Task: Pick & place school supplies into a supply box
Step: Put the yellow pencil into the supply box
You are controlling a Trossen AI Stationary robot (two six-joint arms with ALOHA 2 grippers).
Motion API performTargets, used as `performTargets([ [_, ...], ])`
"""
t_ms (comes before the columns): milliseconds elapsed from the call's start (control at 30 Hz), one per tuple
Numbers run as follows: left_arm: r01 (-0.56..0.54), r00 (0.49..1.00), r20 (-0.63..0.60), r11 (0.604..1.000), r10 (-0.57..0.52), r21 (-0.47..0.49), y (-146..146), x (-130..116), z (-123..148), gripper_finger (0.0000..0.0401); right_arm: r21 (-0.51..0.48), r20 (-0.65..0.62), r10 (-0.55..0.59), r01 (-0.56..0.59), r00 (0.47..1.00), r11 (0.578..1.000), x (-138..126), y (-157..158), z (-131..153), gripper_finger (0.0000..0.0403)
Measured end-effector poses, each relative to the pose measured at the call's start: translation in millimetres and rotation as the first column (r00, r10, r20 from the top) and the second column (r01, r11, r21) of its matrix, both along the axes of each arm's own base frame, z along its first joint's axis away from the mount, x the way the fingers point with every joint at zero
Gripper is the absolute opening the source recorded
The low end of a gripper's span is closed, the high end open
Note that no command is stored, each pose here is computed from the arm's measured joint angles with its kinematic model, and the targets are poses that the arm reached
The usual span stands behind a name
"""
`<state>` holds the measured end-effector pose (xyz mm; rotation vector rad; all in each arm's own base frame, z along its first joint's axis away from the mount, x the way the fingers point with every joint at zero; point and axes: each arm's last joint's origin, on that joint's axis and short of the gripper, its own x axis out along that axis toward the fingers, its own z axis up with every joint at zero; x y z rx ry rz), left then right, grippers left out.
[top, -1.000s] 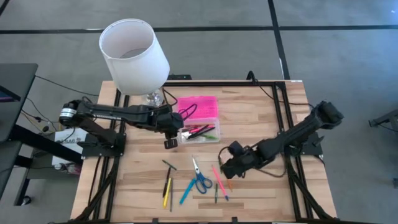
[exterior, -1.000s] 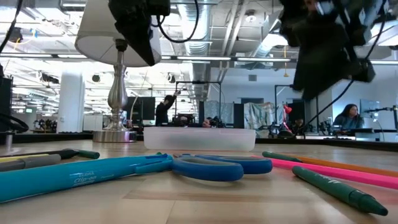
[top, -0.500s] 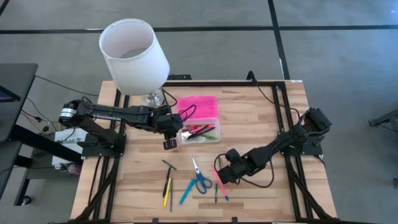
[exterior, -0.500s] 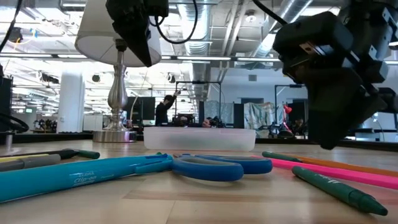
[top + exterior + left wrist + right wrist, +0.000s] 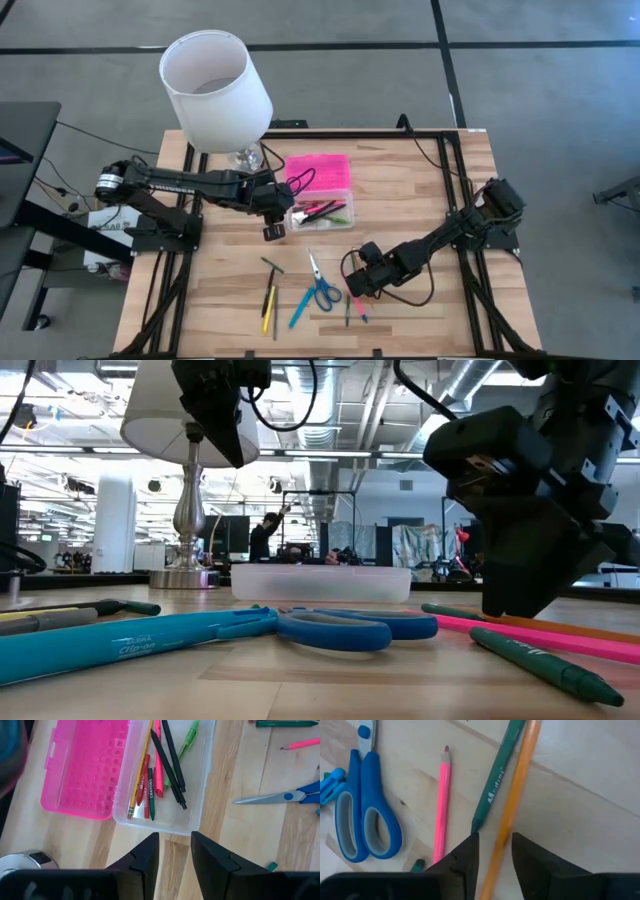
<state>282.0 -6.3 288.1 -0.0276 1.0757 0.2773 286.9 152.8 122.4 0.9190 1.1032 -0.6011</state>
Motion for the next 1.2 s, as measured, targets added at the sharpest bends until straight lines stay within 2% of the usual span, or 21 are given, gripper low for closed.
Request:
performTargets([
  [267, -0.003, 1.0, 0.001, 1.0, 0.003, -0.002, 0.0, 0.0, 0.0, 0.0107, -0.008, -0.059, -0.016, 0.016, 0.998, 1.0, -4.2, -2.2, -2.2, 0.0098],
  [733, 0.001, 1.0, 0.006, 1.0, -0.001, 0.0, -7.9, -0.3, 0.1, 0.0107, -0.014, -0.164, 0.01, -0.013, 0.986, 1.0, -12.6, -5.1, -3.5, 0.0023],
  [1200, -0.016, 1.0, 0.024, 1.0, 0.016, -0.008, -23.9, -1.7, 0.3, 0.0107, -0.013, -0.307, 0.04, -0.046, 0.951, 0.999, -26.6, -10.5, 1.7, 0.003],
])
